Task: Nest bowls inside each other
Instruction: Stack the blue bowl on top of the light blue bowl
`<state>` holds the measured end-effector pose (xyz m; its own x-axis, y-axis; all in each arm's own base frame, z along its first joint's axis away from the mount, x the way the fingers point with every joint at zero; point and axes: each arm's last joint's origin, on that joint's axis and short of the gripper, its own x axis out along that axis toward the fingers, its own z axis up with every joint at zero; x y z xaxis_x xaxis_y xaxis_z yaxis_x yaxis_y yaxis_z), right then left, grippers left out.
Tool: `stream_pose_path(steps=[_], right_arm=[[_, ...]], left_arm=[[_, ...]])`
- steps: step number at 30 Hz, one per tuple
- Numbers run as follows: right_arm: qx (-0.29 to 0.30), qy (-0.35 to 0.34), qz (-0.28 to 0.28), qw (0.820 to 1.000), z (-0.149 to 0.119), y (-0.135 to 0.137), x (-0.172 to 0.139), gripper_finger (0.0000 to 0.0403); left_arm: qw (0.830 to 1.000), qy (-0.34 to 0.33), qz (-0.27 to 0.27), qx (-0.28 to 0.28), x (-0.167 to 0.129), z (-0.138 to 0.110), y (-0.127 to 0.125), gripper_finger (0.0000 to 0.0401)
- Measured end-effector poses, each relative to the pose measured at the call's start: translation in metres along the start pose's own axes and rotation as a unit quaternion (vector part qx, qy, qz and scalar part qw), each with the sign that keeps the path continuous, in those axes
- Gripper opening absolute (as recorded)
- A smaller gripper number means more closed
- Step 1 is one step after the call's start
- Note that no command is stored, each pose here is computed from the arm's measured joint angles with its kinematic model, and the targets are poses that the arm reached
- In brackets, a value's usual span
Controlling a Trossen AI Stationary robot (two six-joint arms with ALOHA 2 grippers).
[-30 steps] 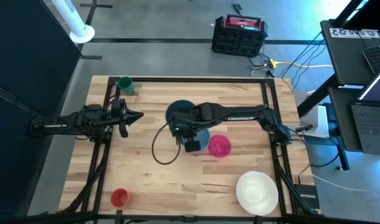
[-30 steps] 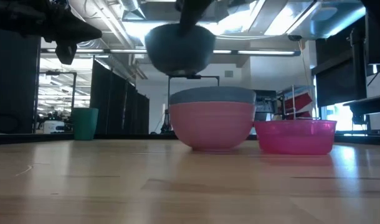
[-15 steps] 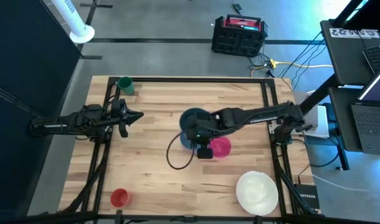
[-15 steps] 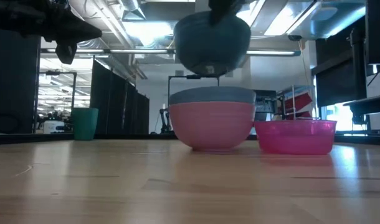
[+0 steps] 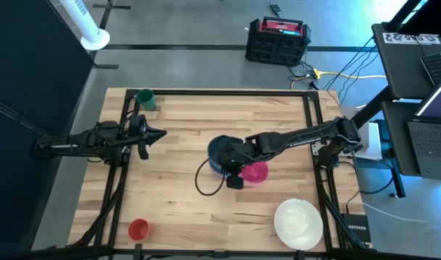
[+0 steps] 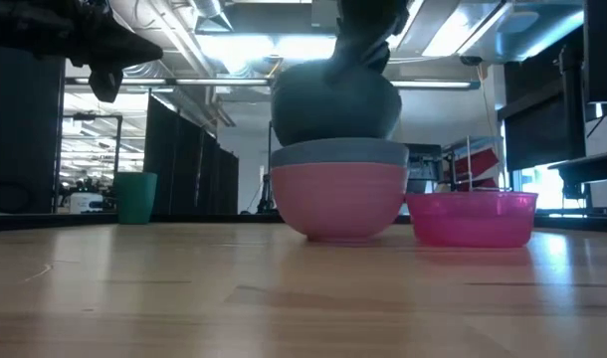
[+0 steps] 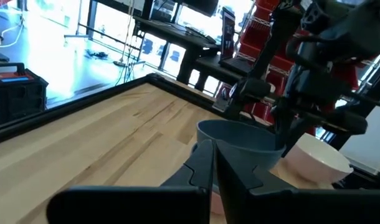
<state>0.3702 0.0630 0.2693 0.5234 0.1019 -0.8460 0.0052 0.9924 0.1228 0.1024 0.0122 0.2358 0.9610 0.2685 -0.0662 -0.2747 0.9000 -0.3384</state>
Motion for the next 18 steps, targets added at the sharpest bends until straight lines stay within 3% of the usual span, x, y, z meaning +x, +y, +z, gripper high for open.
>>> stream_pose_path(steps=[18], right_arm=[[-0.018,0.051,-0.006,0.998,-0.008,-0.001,0.045,0.0]], left_arm=[[1.0,0.0,0.0,-0.004,0.0,0.0,0.0,0.0]])
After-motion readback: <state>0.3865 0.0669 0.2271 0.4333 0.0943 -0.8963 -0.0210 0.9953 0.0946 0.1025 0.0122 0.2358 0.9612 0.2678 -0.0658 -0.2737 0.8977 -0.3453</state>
